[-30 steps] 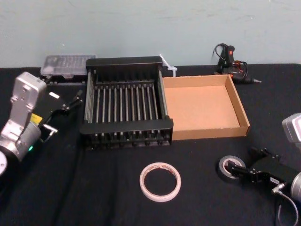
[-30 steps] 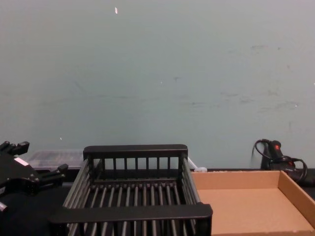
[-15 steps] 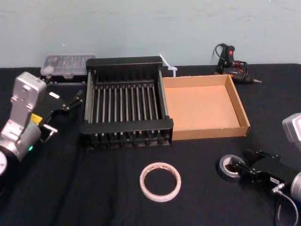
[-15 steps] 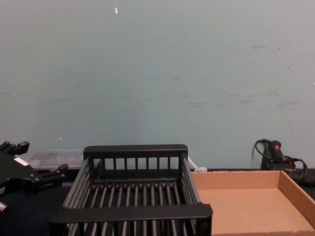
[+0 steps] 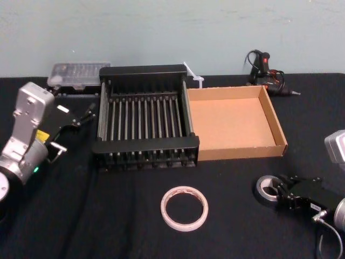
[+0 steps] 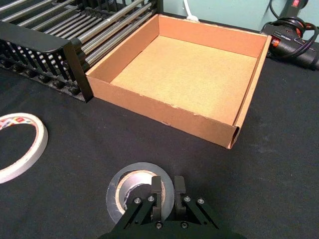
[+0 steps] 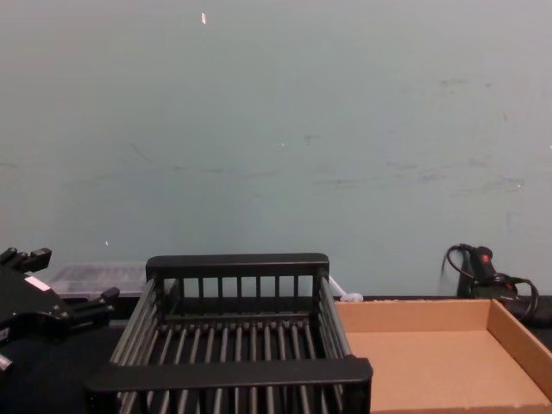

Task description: Pick up the white tape and place it into the black box , Pick up the silver tape and place it into the brown box.

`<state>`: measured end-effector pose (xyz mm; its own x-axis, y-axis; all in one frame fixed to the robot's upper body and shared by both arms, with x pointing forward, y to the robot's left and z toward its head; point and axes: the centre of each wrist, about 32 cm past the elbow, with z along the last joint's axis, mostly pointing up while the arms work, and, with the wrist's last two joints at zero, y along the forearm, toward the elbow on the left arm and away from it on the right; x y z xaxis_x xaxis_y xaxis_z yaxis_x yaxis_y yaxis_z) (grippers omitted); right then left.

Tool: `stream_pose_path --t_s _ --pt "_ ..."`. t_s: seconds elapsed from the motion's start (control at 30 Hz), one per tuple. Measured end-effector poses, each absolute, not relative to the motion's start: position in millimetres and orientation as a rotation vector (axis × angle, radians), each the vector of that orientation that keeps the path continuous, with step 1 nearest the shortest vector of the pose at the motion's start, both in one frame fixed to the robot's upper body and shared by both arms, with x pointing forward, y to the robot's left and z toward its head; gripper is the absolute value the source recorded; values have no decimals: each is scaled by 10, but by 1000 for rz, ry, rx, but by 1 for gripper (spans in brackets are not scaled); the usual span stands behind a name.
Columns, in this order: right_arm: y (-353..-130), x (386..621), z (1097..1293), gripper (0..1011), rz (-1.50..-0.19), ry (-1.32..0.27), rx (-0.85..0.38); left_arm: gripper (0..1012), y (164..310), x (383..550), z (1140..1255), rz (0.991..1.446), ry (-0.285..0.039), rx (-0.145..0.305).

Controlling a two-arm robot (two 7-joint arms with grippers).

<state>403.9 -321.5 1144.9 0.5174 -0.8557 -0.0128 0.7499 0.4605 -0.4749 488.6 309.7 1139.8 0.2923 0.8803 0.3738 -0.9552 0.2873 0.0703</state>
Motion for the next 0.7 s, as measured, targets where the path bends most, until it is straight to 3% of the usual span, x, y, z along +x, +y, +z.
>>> stream_pose_path --t_s 0.7 --pt "-3204 4047 11445 156 -998 272 -436 1002 3097 4886 11398 1248 -285 304"
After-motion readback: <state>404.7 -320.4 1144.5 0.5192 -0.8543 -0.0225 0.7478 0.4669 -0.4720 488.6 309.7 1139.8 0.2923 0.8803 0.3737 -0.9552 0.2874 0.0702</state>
